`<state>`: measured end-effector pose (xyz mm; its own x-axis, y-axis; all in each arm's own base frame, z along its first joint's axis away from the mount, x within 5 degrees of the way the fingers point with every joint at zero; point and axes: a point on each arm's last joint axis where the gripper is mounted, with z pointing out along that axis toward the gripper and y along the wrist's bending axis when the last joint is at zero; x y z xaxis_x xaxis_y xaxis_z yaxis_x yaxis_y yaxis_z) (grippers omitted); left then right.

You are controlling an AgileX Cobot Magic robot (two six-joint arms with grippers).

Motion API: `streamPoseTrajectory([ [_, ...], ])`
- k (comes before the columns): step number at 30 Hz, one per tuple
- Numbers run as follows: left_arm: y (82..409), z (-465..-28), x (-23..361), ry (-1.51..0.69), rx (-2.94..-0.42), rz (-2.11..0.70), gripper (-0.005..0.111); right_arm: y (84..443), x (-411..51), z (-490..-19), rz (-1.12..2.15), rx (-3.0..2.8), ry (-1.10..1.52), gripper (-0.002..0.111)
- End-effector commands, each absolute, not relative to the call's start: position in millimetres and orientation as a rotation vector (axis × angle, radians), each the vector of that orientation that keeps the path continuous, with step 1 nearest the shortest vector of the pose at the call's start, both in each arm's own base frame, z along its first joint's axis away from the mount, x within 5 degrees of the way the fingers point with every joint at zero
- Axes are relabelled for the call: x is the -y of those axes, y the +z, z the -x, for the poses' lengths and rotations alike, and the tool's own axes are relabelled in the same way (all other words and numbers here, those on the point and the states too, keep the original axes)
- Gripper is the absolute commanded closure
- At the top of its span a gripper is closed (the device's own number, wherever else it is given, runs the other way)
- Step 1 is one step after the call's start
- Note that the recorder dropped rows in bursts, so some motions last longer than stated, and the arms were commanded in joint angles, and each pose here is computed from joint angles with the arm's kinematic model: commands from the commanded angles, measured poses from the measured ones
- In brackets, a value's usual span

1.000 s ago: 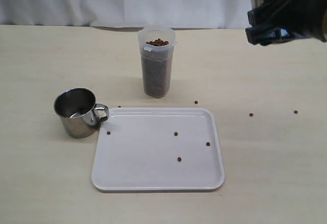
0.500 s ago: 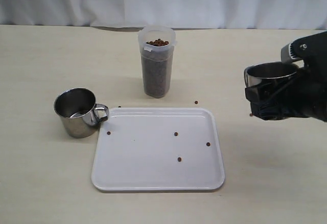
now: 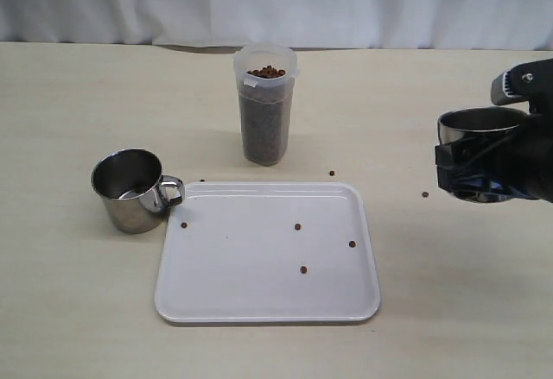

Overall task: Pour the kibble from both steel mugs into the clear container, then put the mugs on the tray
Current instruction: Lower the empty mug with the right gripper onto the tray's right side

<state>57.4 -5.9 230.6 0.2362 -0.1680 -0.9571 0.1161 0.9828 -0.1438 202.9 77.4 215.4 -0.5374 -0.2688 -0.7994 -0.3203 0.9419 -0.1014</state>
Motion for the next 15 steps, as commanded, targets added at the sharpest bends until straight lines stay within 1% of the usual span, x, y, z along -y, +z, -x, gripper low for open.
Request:
streamPoseTrajectory([
  [1, 229.7, -57.0, 6.1, -0.204, -1.318, 0.049, 0.107, 215.0, -81.7, -198.8, 0.471, -2.178, 0.140, 0.103],
  [6, 229.7, -57.0, 6.1, -0.204, -1.318, 0.049, 0.107, 203.6, -98.1, -181.6, 0.523, -2.003, 0.407, 0.103],
  [7, 229.7, -57.0, 6.1, -0.204, -1.318, 0.049, 0.107, 201.2, -98.6, -177.3, 0.540, -1.943, 0.429, 0.103],
  [9, 229.7, -57.0, 6.1, -0.204, -1.318, 0.049, 0.107, 195.5, -96.3, -167.0, 0.561, -1.818, 0.444, 0.103],
  [11, 229.7, -57.0, 6.1, -0.204, -1.318, 0.049, 0.107, 190.0, -93.7, -155.6, 0.658, -1.695, 0.397, 0.103],
  [13, 229.7, -57.0, 6.1, -0.204, -1.318, 0.049, 0.107, 187.6, -93.4, -152.7, 0.719, -1.662, 0.360, 0.103],
  [15, 229.7, -57.0, 6.1, -0.204, -1.318, 0.049, 0.107, 185.6, -97.1, -154.5, 0.735, -1.635, 0.385, 0.103],
])
